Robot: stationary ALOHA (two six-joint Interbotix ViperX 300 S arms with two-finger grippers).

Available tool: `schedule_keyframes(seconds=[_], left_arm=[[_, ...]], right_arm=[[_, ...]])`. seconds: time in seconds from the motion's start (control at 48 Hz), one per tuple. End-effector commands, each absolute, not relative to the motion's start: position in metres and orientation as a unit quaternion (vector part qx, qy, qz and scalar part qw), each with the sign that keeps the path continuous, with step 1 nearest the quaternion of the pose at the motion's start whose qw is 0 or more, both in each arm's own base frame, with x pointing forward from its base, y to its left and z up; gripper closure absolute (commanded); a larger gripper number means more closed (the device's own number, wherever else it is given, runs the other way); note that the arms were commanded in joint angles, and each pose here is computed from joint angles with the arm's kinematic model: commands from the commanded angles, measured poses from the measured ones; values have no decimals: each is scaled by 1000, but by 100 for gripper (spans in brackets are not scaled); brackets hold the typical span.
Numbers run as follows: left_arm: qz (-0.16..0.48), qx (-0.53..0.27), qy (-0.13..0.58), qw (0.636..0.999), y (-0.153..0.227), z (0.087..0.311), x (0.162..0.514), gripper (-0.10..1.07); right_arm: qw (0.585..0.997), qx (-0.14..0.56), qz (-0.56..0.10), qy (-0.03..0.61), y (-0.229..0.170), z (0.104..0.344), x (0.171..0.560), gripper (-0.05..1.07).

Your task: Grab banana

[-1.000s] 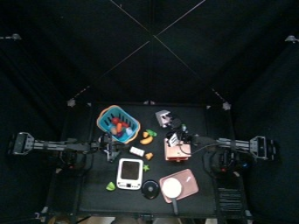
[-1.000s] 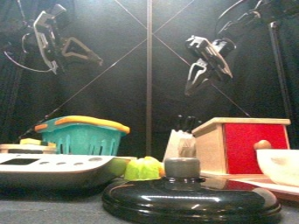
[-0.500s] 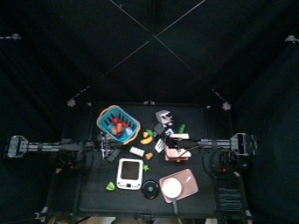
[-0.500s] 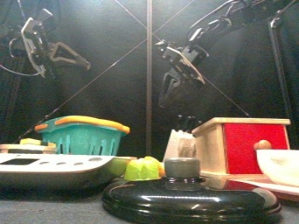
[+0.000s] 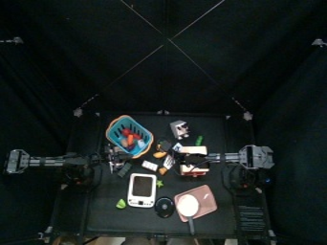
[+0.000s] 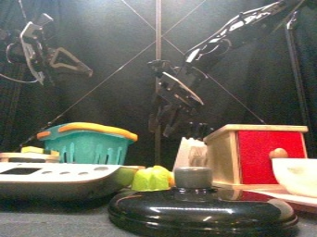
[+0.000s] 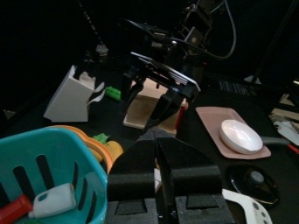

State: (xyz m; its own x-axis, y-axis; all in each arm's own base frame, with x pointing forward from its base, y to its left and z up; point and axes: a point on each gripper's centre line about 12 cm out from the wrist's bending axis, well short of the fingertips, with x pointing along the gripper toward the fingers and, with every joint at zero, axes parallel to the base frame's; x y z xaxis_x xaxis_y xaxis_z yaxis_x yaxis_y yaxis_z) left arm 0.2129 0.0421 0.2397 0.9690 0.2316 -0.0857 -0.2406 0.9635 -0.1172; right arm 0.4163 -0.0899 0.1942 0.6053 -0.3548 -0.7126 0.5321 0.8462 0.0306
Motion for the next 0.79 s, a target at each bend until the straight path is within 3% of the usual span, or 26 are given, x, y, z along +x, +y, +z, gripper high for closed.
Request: schedule_keyframes(seconds=[0.0, 0.271, 0.5, 0.771], left_arm=[[125, -66, 24, 990, 45, 246, 215, 67], [129, -68, 27, 989, 46, 244, 214, 67], [130, -68, 27, 989, 46, 243, 214, 67], [133, -68, 29, 988, 48, 242, 213, 67]], right_arm=[[894, 117, -252, 351, -92, 210, 424, 3], [873, 67, -282, 391, -102, 190, 430, 3], [874, 59, -283, 391, -103, 191, 432, 3], [859, -8, -236, 455, -93, 181, 434, 3]])
